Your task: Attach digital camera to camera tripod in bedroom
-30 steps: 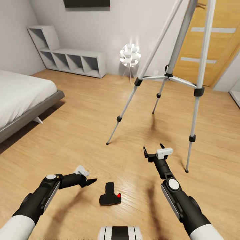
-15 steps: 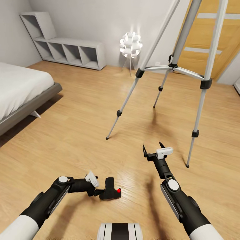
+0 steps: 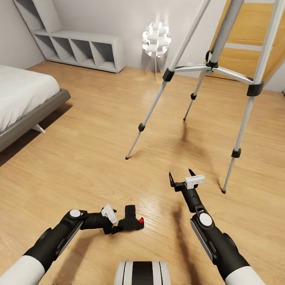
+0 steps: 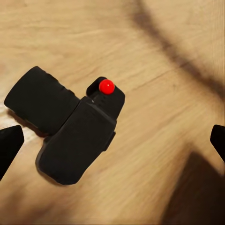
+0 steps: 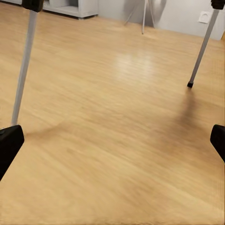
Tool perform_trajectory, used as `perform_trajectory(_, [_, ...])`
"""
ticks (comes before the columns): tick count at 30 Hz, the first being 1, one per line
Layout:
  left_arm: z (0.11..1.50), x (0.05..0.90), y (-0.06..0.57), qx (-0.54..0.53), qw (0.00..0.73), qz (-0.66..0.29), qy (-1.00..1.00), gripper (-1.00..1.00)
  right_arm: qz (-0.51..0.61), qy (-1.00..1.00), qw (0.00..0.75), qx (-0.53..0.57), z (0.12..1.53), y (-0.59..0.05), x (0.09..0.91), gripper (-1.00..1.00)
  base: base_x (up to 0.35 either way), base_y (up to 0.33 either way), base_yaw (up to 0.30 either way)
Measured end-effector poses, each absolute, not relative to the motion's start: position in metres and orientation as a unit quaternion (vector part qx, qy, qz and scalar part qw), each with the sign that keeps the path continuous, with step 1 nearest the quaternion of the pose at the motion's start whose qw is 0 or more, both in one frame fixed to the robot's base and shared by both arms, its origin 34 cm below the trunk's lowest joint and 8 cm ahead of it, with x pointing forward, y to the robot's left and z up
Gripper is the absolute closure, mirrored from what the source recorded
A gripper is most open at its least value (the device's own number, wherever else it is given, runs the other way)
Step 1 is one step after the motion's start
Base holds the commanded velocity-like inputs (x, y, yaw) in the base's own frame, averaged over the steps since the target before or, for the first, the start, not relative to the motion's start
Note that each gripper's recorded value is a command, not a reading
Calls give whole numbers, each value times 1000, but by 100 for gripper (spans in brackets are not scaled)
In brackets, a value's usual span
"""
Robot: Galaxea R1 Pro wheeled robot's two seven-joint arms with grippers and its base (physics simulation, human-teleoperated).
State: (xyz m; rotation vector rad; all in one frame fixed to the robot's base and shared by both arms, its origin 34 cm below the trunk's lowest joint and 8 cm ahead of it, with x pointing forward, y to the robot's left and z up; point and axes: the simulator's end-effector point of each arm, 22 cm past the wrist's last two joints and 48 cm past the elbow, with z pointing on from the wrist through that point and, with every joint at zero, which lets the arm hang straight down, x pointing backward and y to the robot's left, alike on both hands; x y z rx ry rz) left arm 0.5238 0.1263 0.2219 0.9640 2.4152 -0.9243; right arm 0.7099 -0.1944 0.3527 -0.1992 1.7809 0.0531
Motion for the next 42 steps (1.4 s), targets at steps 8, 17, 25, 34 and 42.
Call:
perform_trajectory(8, [207, 512, 122, 344, 174, -336, 859, -100, 25, 786, 612, -87, 332, -194, 705, -100, 0, 0, 0])
perform_trajectory(17, [202, 509, 124, 343, 169, -337, 860, -100, 25, 789, 607, -86, 324, -194, 703, -100, 0, 0, 0])
perform_trajectory(25, [199, 508, 126, 344, 167, -337, 860, -100, 26, 792, 604, -86, 319, -194, 701, -100, 0, 0, 0])
perform_trajectory(34, [189, 503, 124, 343, 161, -342, 860, -100, 27, 803, 589, -86, 295, -194, 695, -100, 0, 0, 0])
perform_trajectory(42, [178, 497, 123, 340, 152, -347, 861, -100, 29, 812, 576, -85, 274, -194, 688, -100, 0, 0, 0])
